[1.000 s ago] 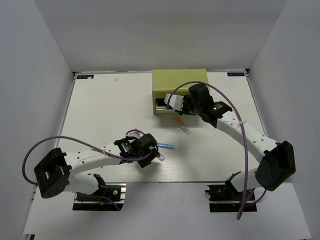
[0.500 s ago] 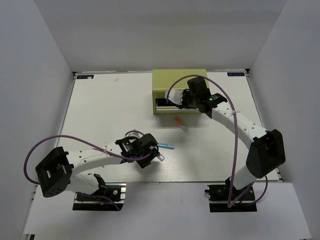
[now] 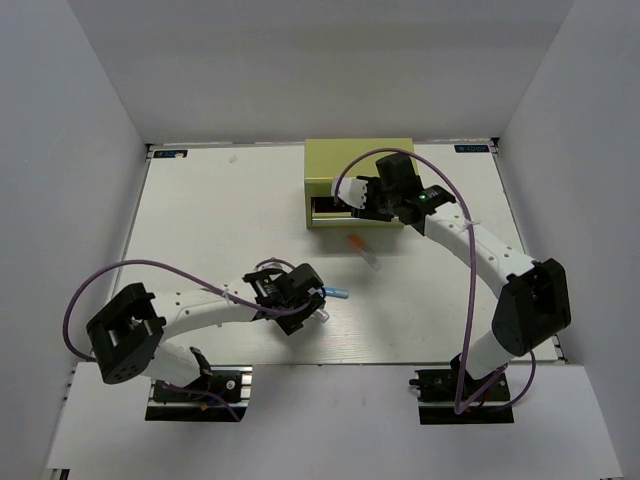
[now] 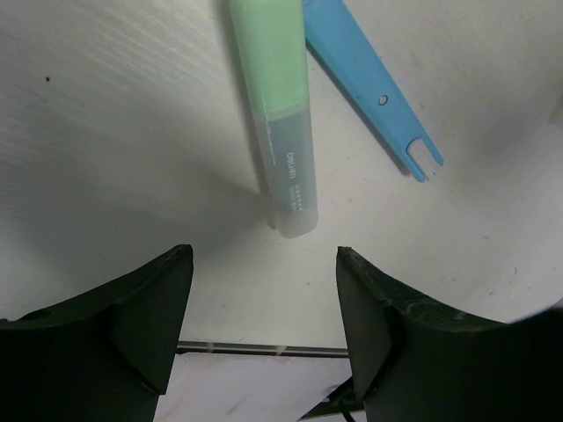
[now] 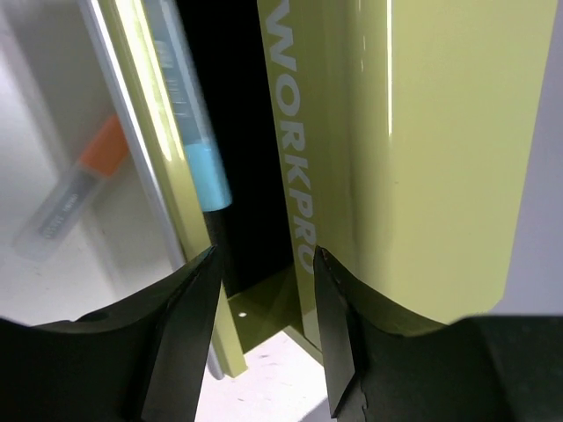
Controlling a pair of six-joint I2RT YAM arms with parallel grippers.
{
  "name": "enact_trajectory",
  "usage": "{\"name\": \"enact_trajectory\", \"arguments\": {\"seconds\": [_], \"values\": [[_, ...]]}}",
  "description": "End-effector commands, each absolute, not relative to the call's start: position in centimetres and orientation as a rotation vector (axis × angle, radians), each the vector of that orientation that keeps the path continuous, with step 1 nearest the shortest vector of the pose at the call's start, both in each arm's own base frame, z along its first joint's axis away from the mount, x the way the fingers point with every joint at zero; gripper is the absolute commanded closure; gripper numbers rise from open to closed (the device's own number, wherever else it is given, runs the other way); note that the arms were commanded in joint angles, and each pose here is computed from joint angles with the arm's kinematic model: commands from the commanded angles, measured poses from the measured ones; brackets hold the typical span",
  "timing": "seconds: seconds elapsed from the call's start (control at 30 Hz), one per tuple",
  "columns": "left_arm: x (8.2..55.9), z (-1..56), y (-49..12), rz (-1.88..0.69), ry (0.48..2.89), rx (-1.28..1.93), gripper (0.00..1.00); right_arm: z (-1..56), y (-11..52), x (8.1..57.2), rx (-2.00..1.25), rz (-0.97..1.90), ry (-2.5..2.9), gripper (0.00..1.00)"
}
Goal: Sort the stationery into containers
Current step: Place the pen in the drawer, then pick up the pen from the center of the board.
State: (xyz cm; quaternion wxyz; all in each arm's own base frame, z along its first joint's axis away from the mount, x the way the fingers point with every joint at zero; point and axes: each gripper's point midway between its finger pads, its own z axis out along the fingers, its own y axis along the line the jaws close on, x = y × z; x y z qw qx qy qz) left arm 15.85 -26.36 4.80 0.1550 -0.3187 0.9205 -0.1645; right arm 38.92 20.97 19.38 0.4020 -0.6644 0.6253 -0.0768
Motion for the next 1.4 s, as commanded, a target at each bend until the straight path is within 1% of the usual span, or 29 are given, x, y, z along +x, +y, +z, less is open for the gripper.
{"name": "enact_trajectory", "arguments": {"seconds": [0.0, 0.13, 0.2, 0.23, 0.3, 0.33, 0.37, 0.43, 0.47, 0.5, 0.67, 0.7, 0.8, 0.83, 0.9, 0.93, 1.03, 1.07, 1.13, 1.17, 1.2, 1.23, 1.27, 1.3, 1.33, 1.37], "values": [[17.6, 5.7, -26.5, -0.452, 2.575, -0.947, 0.24, 24.3, 22.0, 37.9, -1.571, -0.089, 1.535, 0.48], [18.1, 5.6, -26.6, -0.354, 2.583, -0.942, 0.24, 26.1, 22.2, 35.7, -1.515, 0.016, 1.547, 0.48], [17.8, 4.4, -25.8, -0.208, 2.617, -0.931, 0.24, 26.2, 22.2, 34.5, -1.49, 0.064, 1.556, 0.48], [18.3, 5.0, -26.5, -0.209, 2.616, -0.931, 0.23, 27.4, 21.9, 33.8, -1.46, 0.07, 1.538, 0.48], [18.1, 4.6, -26.0, -0.104, 2.636, -0.908, 0.23, 26.1, 21.5, 32.9, -1.459, 0.092, 1.57, 0.48], [18.5, 4.3, -26.5, -0.074, 2.646, -0.894, 0.23, 27.3, 21.2, 32.4, -1.429, 0.092, 1.546, 0.48], [18.5, 4.2, -26.6, -0.047, 2.653, -0.891, 0.23, 26.0, 20.9, 31.9, -1.435, 0.098, 1.57, 0.48], [18.6, 3.7, -26.7, 0.014, 2.674, -0.858, 0.27, 26.9, 20.3, 31.3, -1.391, 0.099, 1.562, 0.48], [18.7, 3.8, -26.9, 0.022, 2.676, -0.857, 0.28, 25.9, 20.2, 30.8, -1.396, 0.107, 1.581, 0.48], [18.7, 3.5, -26.9, 0.035, 2.679, -0.856, 0.31, 26.3, 19.9, 30.5, -1.371, 0.111, 1.583, 0.48], [18.5, 2.7, -26.4, 0.059, 2.69, -0.868, 0.32, 25.8, 18.8, 29.0, -1.34, 0.113, 1.6, 0.48], [18.7, 2.4, -26.6, 0.04, 2.686, -0.87, 0.34, 25.4, 18.6, 28.8, -1.336, 0.116, 1.612, 0.48], [19.0, 1.8, -26.5, 0.033, 2.696, -0.873, 0.4, 25.1, 18.2, 28.3, -1.326, 0.125, 1.624, 0.48], [19.0, 1.5, -26.4, 0.048, 2.704, -0.857, 0.47, 25.3, 17.9, 28.3, -1.317, 0.121, 1.621, 0.48], [19.1, 1.3, -26.1, 0.065, 2.707, -0.856, 0.55, 25.2, 17.7, 28.1, -1.3, 0.13, 1.638, 0.48], [19.1, 1.3, -26.4, 0.049, 2.713, -0.859, 0.63, 25.2, 17.8, 28.0, -1.299, 0.138, 1.64, 0.48], [18.6, 0.4, -26.0, 0.076, 2.733, -0.847, 0.71, 25.4, 17.4, 27.8, -1.26, 0.154, 1.66, 0.44], [18.4, 0.4, -26.0, 0.074, 2.746, -0.837, 0.76, 25.6, 17.1, 27.8, -1.236, 0.156, 1.669, 0.42], [18.6, 1.2, -26.2, 0.03, 2.74, -0.826, 0.82, 25.2, 16.8, 27.7, -1.216, 0.157, 1.694, 0.4], [18.4, 1.6, -26.0, 0.032, 2.746, -0.807, 0.9, 25.2, 16.5, 27.7, -1.204, 0.153, 1.695, 0.38], [18.1, 2.0, -26.0, 0.031, 2.742, -0.787, 0.92, 25.6, 16.3, 27.5, -1.197, 0.147, 1.688, 0.38], [18.3, 3.6, -26.6, -0.02, 2.727, -0.765, 0.94, 25.4, 16.1, 27.5, -1.19, 0.145, 1.695, 0.38], [17.8, 4.1, -26.3, -0.013, 2.74, -0.718, 1.0, 25.7, 15.9, 27.3, -1.178, 0.14, 1.689, 0.38], [17.9, 4.7, -26.4, -0.038, 2.737, -0.706, 1.0, 25.6, 15.8, 27.3, -1.172, 0.141, 1.694, 0.38], [17.8, 6.2, -26.7, -0.105, 2.734, -0.685, 1.0, 25.5, 15.6, 27.2, -1.165, 0.143, 1.699, 0.41], [17.5, 6.8, -26.9, -0.144, 2.734, -0.63, 1.0, 25.1, 15.6, 27.0, -1.172, 0.152, 1.709, 0.6]]}}
